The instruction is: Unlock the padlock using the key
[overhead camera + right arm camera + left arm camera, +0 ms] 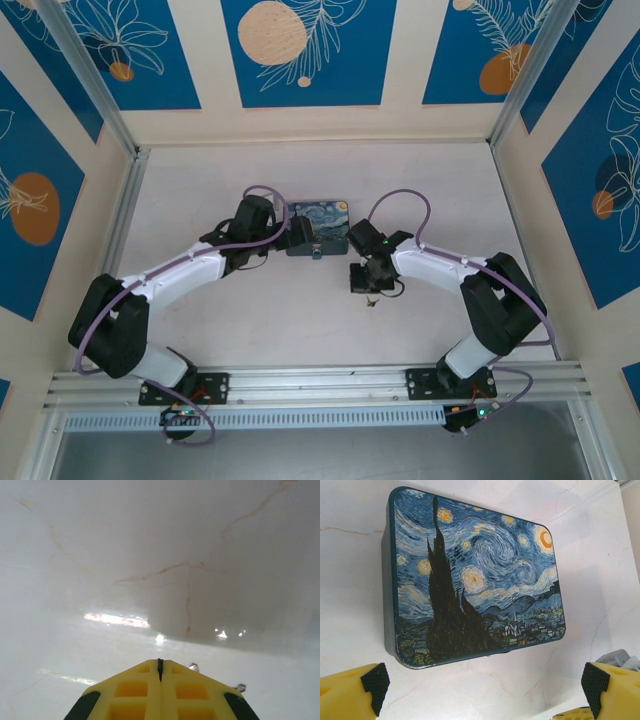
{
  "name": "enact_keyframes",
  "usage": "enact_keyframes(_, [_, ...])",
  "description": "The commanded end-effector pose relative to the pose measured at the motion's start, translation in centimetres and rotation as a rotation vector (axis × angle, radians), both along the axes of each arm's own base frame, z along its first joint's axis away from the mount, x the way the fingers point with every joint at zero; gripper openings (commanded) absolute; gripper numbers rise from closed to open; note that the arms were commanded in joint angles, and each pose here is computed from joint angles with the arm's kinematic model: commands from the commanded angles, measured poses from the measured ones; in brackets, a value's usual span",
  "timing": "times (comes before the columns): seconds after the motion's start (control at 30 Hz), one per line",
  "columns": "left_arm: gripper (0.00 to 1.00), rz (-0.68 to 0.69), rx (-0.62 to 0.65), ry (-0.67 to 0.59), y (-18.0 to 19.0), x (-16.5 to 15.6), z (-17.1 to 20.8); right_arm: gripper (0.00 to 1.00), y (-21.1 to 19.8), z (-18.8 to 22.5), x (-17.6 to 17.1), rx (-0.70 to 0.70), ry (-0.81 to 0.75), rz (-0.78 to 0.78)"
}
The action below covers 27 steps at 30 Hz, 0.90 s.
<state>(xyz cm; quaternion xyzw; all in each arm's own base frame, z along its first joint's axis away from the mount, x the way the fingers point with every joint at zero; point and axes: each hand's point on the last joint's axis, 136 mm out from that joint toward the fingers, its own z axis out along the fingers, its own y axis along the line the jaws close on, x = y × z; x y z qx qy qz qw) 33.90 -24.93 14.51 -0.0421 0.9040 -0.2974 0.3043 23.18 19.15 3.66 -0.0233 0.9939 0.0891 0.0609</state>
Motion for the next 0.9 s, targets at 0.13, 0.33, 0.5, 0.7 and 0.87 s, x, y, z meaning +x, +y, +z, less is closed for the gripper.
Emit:
enact_keyframes(0.13, [1.0, -0.004, 0.011, -0.024, -0.1, 0.1, 0.9, 0.42, 0.2, 0.9, -0.6, 0.023, -0.001, 0.009])
enact_keyframes(0.33, [1.0, -0.007, 0.006, -0.021, -0.2, 0.1, 0.7, 0.58, -1.5, 0.1, -2.1, -0.031, 0.009, 0.052])
enact_keyframes(0.5, [1.0, -0.009, -0.004, -0.016, -0.5, 0.1, 0.6, 0.58, -1.5, -0.6, -1.9, -0.04, 0.006, 0.071])
enact_keyframes(0.7, [1.0, -0.003, 0.001, -0.019, -0.2, 0.0, 0.7, 0.59, -1.2, -1.5, -1.3, -0.065, 0.014, 0.099])
enact_keyframes(0.87, [1.0, -0.002, 0.003, -0.02, -0.2, 0.0, 0.6, 0.59, -1.3, -2.0, -1.8, -0.089, 0.042, 0.128])
